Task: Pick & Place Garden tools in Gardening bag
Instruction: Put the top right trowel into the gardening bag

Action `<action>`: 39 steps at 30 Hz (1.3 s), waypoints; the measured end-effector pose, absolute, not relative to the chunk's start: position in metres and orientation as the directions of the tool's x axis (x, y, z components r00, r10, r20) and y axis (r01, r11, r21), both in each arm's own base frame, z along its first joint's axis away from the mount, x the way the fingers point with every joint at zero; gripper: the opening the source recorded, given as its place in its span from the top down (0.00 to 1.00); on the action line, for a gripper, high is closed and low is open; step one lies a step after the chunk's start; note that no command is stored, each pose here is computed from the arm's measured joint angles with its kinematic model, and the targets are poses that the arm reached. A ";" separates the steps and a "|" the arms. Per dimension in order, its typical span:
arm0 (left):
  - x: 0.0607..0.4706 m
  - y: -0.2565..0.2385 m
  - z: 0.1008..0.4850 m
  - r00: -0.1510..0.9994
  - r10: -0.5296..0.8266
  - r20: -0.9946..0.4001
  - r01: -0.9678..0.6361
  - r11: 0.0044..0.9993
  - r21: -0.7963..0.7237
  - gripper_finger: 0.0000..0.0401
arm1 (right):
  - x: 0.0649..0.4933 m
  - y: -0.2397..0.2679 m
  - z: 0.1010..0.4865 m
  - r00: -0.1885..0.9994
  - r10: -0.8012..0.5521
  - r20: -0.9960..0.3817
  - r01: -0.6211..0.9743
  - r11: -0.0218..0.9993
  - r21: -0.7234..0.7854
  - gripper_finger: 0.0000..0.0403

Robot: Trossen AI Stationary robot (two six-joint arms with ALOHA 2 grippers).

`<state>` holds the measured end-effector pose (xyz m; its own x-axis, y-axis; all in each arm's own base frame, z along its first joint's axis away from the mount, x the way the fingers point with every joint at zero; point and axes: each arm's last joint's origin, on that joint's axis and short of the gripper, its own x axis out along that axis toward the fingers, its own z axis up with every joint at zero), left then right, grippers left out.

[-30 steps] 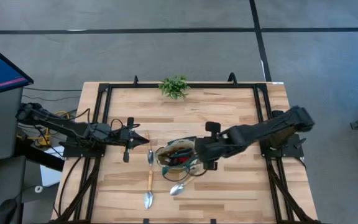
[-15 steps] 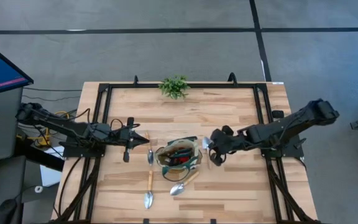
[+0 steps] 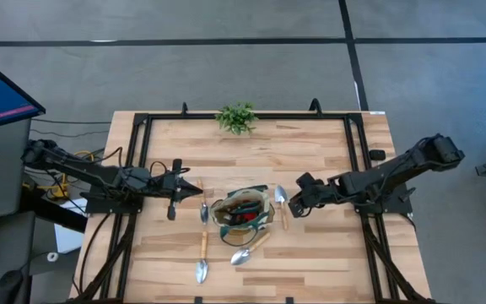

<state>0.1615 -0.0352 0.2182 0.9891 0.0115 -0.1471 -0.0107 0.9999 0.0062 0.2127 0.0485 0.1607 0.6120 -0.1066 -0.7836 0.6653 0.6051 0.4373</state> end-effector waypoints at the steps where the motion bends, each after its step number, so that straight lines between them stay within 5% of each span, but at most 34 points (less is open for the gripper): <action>1: 0.162 -0.035 0.218 0.989 0.012 -0.147 -0.011 1.000 0.006 0.99 | 0.212 0.048 0.158 0.610 -0.104 -0.785 0.666 0.604 0.438 0.99; 9: 0.162 -0.035 0.218 0.989 0.008 -0.148 -0.007 1.000 0.006 0.99 | 0.203 0.040 0.136 0.672 -0.060 -0.738 0.633 0.564 0.530 1.00; 23: 0.162 -0.035 0.218 0.989 0.009 -0.148 -0.008 1.000 0.006 0.99 | 0.163 0.019 0.098 0.858 -0.058 -0.510 0.498 0.332 0.801 0.96; 39: 0.162 -0.035 0.218 0.989 0.012 -0.148 -0.011 1.000 0.006 0.99 | 0.161 0.009 0.094 0.843 -0.043 -0.536 0.532 0.213 0.820 0.55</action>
<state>0.1615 -0.0352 0.2182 0.9890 0.0121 -0.1475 -0.0113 0.9999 0.0062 0.1614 0.0090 0.0943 0.8433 -0.0427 -0.5357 0.5315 0.2135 0.8197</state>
